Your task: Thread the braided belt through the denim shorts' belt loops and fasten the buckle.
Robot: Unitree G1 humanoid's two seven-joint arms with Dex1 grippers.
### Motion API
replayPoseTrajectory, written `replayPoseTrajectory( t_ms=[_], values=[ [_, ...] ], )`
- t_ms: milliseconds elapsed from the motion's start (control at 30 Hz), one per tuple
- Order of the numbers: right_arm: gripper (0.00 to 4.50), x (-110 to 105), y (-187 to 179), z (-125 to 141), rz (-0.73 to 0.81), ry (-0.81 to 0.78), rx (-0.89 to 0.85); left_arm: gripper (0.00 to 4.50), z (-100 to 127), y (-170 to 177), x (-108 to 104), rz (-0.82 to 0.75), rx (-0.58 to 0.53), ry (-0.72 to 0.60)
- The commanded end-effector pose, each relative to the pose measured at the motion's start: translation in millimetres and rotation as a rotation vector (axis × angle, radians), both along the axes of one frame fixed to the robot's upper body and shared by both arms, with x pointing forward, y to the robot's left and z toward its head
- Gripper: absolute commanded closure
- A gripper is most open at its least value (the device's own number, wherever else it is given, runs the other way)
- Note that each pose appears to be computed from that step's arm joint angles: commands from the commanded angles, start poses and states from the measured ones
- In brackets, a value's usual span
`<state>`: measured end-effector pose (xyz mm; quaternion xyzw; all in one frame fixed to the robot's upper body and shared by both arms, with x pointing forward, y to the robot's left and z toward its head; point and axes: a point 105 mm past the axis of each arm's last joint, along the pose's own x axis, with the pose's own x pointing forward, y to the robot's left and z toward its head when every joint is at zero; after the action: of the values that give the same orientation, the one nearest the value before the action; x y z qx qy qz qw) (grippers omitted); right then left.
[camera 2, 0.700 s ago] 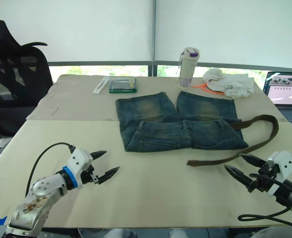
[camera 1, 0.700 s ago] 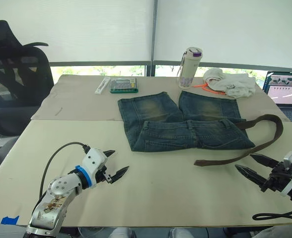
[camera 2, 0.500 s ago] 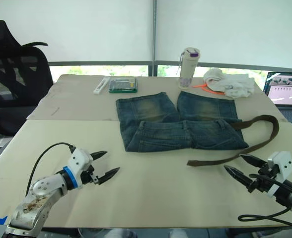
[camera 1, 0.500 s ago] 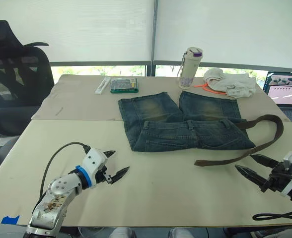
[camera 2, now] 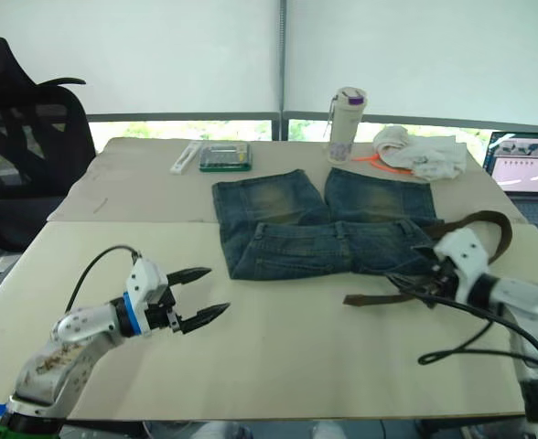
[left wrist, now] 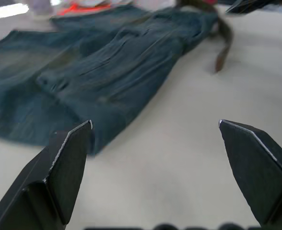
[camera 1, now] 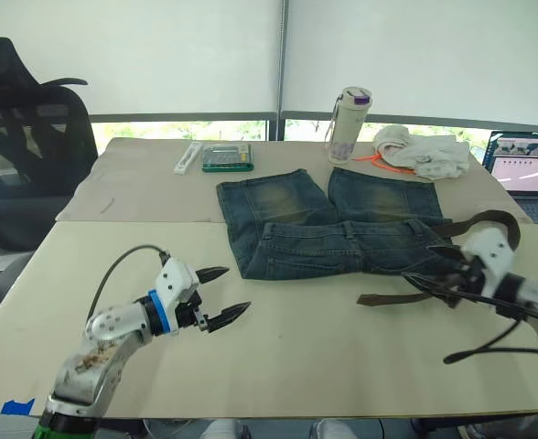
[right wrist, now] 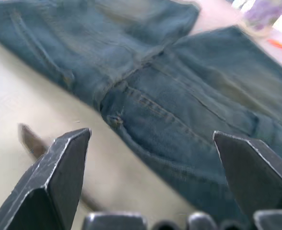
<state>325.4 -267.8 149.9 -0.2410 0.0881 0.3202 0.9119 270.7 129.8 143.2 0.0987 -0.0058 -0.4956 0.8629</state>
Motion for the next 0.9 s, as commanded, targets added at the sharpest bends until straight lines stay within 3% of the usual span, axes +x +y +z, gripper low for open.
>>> replayPoseTrajectory(
  t_ms=[33, 167, 300, 500, 733, 900],
  values=[
    [0.01, 18, 12, -11, 0.051, 0.072, -0.153, 0.0, 24, -7, -9, -0.106, 0.007, -0.049],
    [0.01, 39, 21, -29, 0.082, 0.126, -0.338, 0.0, 36, -9, -10, -0.133, 0.026, -0.063],
    [0.01, 57, 20, -34, 0.027, 0.146, -0.343, 0.0, 46, -9, -9, -0.135, 0.04, -0.088],
    [1.78, 56, 29, -30, 0.12, 0.101, -0.383, 0.0, 54, -11, -8, -0.127, 0.043, -0.105],
    [4.34, 25, 36, -29, 0.212, 0.144, -0.406, 0.0, 51, -17, -9, -0.147, 0.049, -0.107],
    [4.47, -24, 51, -37, 0.314, 0.266, -0.384, 0.0, 50, -21, -12, -0.17, 0.053, -0.102]
  ],
)
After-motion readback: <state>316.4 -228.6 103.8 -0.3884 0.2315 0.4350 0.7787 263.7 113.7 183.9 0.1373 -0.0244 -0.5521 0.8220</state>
